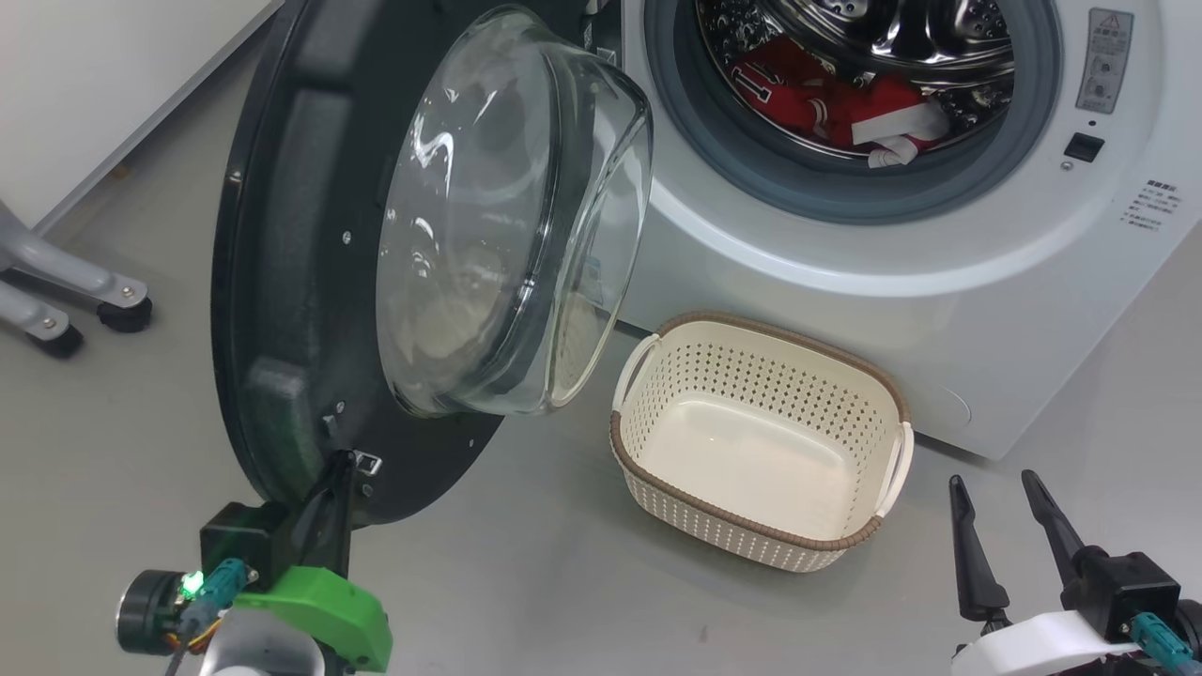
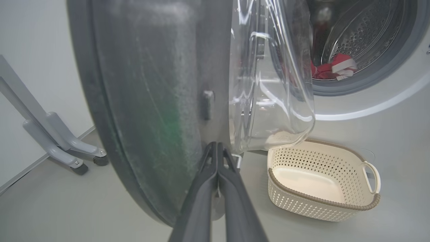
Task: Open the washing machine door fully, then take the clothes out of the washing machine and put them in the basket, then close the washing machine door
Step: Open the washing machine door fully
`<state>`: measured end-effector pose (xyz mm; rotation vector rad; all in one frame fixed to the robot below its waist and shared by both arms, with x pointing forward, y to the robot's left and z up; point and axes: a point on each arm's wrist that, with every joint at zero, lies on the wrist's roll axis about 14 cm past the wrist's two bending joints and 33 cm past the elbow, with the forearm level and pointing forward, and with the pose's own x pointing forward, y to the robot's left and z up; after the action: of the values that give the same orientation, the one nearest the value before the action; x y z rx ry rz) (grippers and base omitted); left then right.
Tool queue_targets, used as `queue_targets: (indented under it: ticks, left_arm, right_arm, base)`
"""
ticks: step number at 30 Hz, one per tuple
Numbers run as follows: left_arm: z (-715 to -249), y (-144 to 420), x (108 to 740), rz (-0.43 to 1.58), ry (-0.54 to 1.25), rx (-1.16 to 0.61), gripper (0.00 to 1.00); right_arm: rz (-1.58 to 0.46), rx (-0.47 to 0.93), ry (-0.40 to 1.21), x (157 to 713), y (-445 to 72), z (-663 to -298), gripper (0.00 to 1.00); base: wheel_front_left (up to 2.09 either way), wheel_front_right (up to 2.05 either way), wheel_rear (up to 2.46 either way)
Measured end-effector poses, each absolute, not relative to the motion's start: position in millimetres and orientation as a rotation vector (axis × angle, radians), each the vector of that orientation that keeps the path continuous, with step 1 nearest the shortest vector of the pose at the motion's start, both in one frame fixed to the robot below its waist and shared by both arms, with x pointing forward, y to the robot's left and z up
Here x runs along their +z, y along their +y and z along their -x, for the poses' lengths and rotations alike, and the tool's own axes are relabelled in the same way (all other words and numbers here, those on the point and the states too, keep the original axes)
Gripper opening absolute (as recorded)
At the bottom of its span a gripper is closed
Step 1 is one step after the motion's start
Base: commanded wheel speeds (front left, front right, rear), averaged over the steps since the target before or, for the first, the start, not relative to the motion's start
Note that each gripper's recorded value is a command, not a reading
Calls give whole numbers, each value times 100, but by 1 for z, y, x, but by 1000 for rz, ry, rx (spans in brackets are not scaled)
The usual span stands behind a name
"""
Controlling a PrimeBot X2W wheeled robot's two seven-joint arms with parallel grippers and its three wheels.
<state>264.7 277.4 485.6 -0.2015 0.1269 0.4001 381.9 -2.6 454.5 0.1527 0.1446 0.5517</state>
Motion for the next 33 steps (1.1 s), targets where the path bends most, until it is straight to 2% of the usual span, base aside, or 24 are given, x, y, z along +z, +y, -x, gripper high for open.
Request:
queue_targets:
  ticks: [33]
  left_arm:
    - [-268, 364, 480, 205, 89, 637, 0]
  right_arm:
    - [-151, 474, 168, 445, -31, -387, 100]
  base:
    - [0, 0, 0]
